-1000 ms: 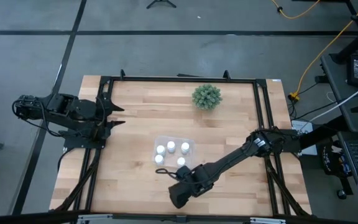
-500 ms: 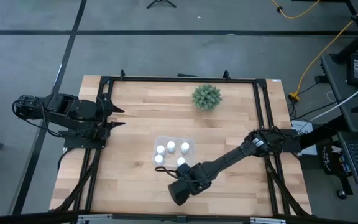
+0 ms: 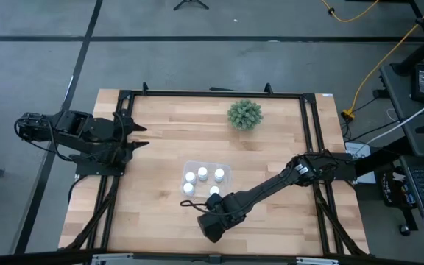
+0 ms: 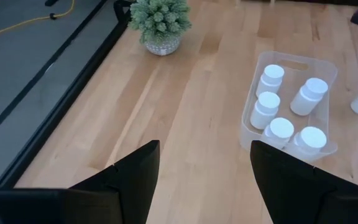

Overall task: Pick and place pill bottles into a basket
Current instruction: Put the white medicine bottle into the transparent bin

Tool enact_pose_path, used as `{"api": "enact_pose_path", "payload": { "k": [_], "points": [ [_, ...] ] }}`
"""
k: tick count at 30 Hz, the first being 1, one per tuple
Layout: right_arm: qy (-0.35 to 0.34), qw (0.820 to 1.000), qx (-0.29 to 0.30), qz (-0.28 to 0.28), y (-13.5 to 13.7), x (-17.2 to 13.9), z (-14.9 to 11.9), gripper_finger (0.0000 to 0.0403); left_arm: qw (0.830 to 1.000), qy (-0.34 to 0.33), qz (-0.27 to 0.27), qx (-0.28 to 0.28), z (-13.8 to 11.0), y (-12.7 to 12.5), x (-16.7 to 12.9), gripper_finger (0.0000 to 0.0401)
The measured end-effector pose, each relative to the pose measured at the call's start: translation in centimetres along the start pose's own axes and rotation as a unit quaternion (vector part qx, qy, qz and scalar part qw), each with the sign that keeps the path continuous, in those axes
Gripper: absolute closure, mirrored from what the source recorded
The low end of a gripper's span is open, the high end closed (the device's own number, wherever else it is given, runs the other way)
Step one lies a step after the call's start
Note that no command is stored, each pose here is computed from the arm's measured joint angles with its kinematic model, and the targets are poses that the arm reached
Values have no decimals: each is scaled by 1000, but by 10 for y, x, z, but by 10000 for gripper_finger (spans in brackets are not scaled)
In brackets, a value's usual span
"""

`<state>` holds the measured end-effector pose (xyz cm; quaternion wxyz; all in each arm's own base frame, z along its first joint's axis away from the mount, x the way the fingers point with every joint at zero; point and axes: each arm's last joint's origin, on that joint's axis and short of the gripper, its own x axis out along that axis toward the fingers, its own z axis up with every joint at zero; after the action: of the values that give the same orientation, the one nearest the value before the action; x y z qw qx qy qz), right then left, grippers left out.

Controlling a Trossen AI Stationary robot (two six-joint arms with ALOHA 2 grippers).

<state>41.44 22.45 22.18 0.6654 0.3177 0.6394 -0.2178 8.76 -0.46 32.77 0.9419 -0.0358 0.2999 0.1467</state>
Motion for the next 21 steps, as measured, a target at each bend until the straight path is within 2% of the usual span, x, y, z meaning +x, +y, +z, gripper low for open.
{"api": "enact_pose_path", "payload": {
  "k": [9,21],
  "points": [
    [-5,1000,-24,16,4,4,2,102,1000,-6,12,-21,1,1,0,157],
    [-7,999,-36,36,11,13,1,102,1000,-7,12,-21,1,1,0,157]
  ]
}}
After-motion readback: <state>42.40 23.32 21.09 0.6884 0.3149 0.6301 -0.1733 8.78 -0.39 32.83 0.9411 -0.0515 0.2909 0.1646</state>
